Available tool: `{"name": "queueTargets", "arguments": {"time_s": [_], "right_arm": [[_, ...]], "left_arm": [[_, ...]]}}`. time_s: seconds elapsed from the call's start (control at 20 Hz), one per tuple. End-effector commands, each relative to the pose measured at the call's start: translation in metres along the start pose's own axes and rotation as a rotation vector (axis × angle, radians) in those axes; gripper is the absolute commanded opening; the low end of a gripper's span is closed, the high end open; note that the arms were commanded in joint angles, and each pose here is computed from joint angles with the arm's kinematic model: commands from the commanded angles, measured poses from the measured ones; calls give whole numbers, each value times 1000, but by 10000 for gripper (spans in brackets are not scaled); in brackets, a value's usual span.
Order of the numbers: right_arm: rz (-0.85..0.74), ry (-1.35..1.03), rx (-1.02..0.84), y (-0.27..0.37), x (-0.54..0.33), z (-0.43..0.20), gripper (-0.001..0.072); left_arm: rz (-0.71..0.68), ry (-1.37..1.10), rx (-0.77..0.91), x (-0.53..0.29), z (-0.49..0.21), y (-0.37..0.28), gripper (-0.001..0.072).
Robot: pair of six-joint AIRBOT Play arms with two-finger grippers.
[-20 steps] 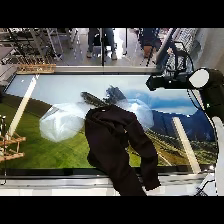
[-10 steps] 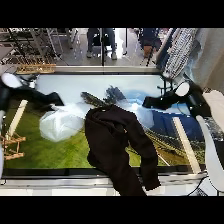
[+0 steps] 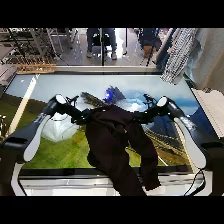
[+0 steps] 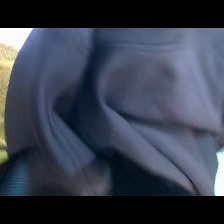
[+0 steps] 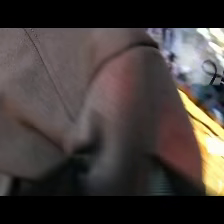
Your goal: Fold the clothes and pants, and hang the long-sleeved shirts on hangers.
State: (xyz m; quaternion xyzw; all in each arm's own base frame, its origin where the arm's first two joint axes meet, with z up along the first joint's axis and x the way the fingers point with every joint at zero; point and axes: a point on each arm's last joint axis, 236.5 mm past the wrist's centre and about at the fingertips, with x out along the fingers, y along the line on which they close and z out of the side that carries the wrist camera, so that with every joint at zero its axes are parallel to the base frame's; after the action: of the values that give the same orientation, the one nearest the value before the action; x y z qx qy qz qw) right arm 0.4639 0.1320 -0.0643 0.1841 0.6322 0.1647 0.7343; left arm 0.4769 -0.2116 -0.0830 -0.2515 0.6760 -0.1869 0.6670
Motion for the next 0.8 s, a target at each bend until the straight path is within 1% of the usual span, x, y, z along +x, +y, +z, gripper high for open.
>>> {"name": "queueTargets", "arguments": {"time_s": [0.0,0.05,0.15,0.25,0.3,0.35,0.4,0.45,0.5,0.55,0.6,0.7,0.75], "right_arm": [[1,-40,-52,18,20,15,21],[-3,-73,-82,27,12,27,21],[-12,-190,-145,55,-24,65,21],[26,-397,-242,104,-93,116,21],[53,-533,-301,135,-144,141,21],[78,-686,-367,167,-203,159,21],[90,-838,-427,191,-258,166,21],[85,-983,-486,210,-312,163,21],[65,-1059,-531,217,-347,150,21],[36,-1071,-554,213,-363,132,21],[17,-1020,-552,203,-358,113,21],[-21,-778,-564,172,-313,68,21],[-22,-660,-567,163,-292,48,23]], "left_arm": [[-6,-11,-58,25,7,4,14],[-18,-47,-22,13,18,-7,13],[-69,-200,89,-50,57,-50,12],[-168,-457,208,-160,96,-112,11],[-257,-620,240,-230,106,-143,12],[-340,-763,258,-294,105,-164,11],[-395,-891,293,-356,94,-176,12],[-405,-973,359,-399,76,-180,12],[-376,-1012,427,-426,53,-176,12],[-316,-1001,475,-433,32,-165,13],[-241,-930,501,-422,11,-148,12],[-124,-658,493,-364,-34,-110,12],[-106,-506,483,-328,-59,-98,12]]}}
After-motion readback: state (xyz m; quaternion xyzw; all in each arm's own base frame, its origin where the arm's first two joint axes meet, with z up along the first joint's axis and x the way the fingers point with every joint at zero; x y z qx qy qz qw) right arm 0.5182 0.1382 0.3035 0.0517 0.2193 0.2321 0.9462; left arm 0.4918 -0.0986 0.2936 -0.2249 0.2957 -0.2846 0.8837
